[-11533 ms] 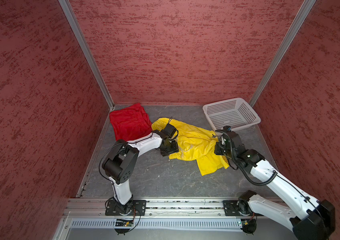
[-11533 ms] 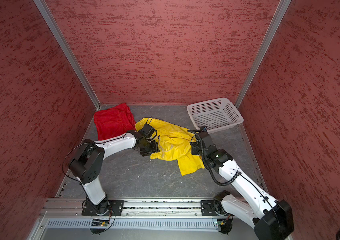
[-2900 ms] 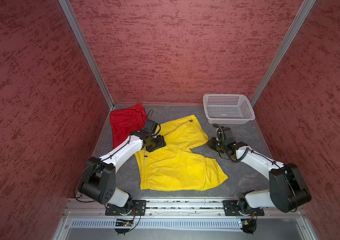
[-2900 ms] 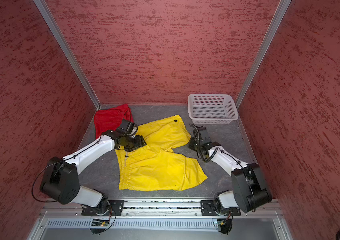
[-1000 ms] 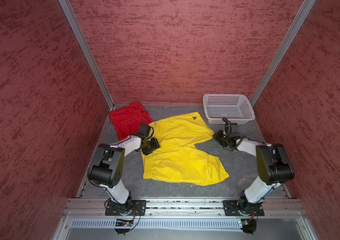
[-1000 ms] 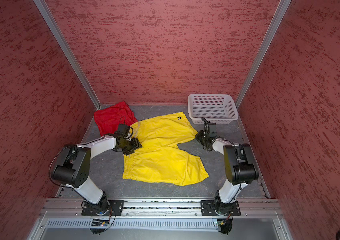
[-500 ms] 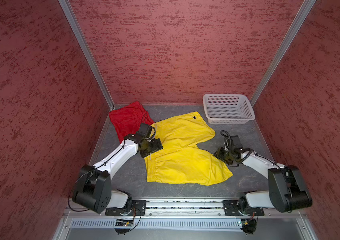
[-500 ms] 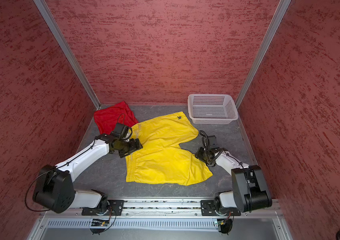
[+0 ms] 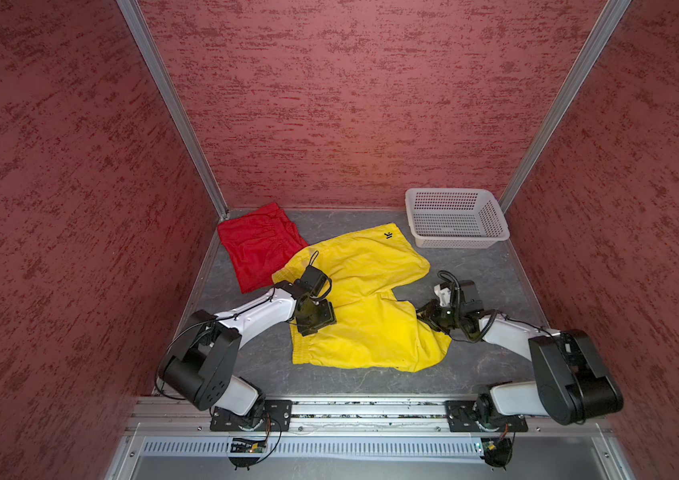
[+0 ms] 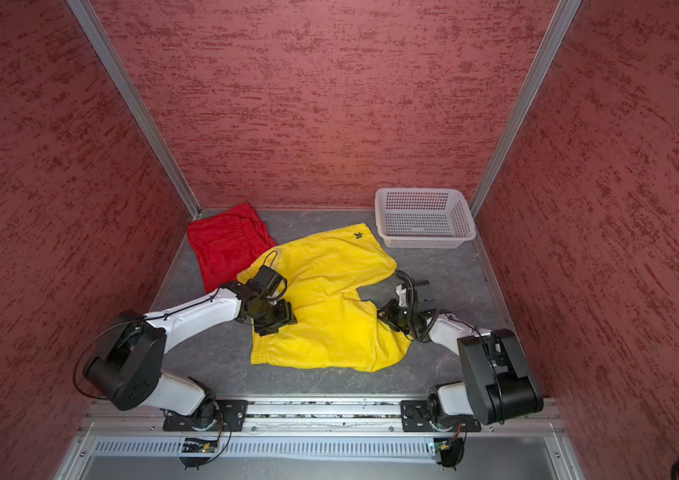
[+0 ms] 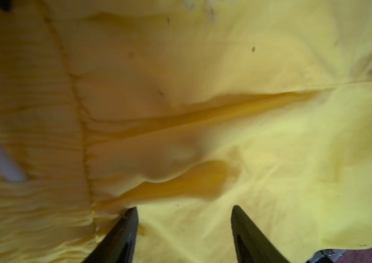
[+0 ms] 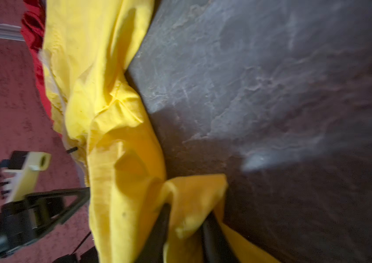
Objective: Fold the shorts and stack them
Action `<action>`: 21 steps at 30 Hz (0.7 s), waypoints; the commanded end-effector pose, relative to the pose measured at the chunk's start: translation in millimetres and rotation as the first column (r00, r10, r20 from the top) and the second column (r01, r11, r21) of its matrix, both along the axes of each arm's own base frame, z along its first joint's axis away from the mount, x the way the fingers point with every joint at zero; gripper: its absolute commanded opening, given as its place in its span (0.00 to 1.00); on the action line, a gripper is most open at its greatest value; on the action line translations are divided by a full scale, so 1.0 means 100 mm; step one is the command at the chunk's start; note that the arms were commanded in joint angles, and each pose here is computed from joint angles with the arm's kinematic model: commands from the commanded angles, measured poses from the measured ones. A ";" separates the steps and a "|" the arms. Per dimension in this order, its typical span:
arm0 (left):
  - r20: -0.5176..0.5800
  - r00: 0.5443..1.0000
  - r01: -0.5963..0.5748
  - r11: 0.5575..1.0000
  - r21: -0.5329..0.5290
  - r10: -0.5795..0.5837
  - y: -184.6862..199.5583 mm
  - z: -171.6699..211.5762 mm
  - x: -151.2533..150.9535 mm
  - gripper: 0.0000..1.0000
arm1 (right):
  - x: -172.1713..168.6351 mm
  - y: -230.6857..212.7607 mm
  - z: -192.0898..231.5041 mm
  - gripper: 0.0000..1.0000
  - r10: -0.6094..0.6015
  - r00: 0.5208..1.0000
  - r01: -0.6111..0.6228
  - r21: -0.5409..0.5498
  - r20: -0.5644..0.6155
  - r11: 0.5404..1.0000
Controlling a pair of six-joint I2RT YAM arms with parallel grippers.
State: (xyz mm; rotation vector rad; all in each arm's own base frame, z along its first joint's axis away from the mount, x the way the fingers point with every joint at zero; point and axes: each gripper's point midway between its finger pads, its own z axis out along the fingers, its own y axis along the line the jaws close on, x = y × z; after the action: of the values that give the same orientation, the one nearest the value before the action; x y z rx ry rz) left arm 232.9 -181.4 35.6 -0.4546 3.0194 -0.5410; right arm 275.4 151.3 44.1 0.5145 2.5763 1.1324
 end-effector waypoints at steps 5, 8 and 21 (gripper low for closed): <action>-0.019 0.999 -0.033 0.998 0.060 0.035 0.13 -0.26 -0.07 0.59 | 0.24 -0.19 0.50 0.00 -0.071 0.988 0.088 -0.118 0.140 0.989; -0.061 0.996 -0.051 0.994 0.100 0.057 0.25 -0.43 -0.14 0.58 | 0.32 -0.53 0.71 0.00 -0.148 0.966 0.206 -0.287 0.213 0.936; -0.123 0.989 -0.063 0.991 0.120 0.077 0.40 -0.72 -0.16 0.58 | -0.04 -1.28 0.15 0.17 -0.369 0.912 0.401 -0.565 0.177 0.721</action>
State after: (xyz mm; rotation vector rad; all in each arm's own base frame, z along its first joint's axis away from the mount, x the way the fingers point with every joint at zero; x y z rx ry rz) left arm 253.1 -182.0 18.8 -0.5556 2.9716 -0.6638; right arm 281.8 43.7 81.2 0.6957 2.4024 0.3166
